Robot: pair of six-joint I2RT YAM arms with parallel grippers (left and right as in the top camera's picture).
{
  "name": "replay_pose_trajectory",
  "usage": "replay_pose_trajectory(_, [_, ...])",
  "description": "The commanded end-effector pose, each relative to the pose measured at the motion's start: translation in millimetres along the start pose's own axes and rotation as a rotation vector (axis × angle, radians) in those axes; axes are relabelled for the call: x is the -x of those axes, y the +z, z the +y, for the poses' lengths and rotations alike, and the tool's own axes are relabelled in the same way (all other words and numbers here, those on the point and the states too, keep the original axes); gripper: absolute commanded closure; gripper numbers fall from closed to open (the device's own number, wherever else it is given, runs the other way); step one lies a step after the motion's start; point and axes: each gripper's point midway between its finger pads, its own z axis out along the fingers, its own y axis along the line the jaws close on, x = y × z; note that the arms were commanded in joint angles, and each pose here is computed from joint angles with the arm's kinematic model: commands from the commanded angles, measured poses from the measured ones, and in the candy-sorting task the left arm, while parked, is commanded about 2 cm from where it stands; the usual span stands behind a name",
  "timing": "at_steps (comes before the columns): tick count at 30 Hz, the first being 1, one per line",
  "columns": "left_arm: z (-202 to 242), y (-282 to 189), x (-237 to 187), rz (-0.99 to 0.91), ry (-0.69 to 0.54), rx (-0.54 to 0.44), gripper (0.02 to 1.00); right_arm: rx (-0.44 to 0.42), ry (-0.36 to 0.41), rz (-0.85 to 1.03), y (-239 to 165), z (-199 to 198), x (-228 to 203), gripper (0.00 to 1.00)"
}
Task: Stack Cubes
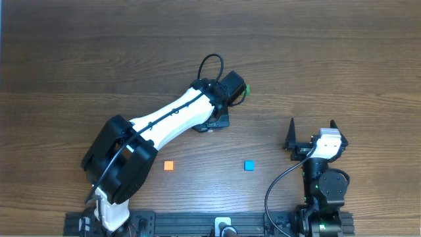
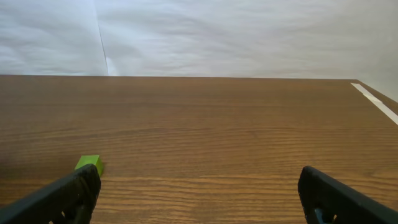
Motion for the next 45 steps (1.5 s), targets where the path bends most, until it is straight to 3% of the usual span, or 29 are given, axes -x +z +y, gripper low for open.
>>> replay_pose_trajectory(1, [3,8,-3,0.017,-0.015,0.016,0.978,0.002,-0.001,0.003,0,0,-2,0.007])
replay_pose_trajectory(20, [1,13,-2,0.017,-0.015,0.016,0.947,0.002,-0.001,0.003,0,0,-2,0.007])
replay_pose_trajectory(22, [1,13,-2,0.017,-0.015,0.016,0.89,0.002,0.0,0.003,0,0,-2,0.007])
replay_pose_trajectory(31, [1,13,-2,0.017,-0.016,0.016,0.424,0.002,-0.001,0.003,0,0,-2,0.007])
replay_pose_trajectory(37, [0,10,-2,0.017,-0.016,0.004,0.027,0.002,-0.001,0.003,0,0,-2,0.009])
replay_pose_trajectory(45, [-5,-57,12,-0.103,0.015,-0.126,0.018,0.002,-0.001,0.003,0,0,-2,0.007])
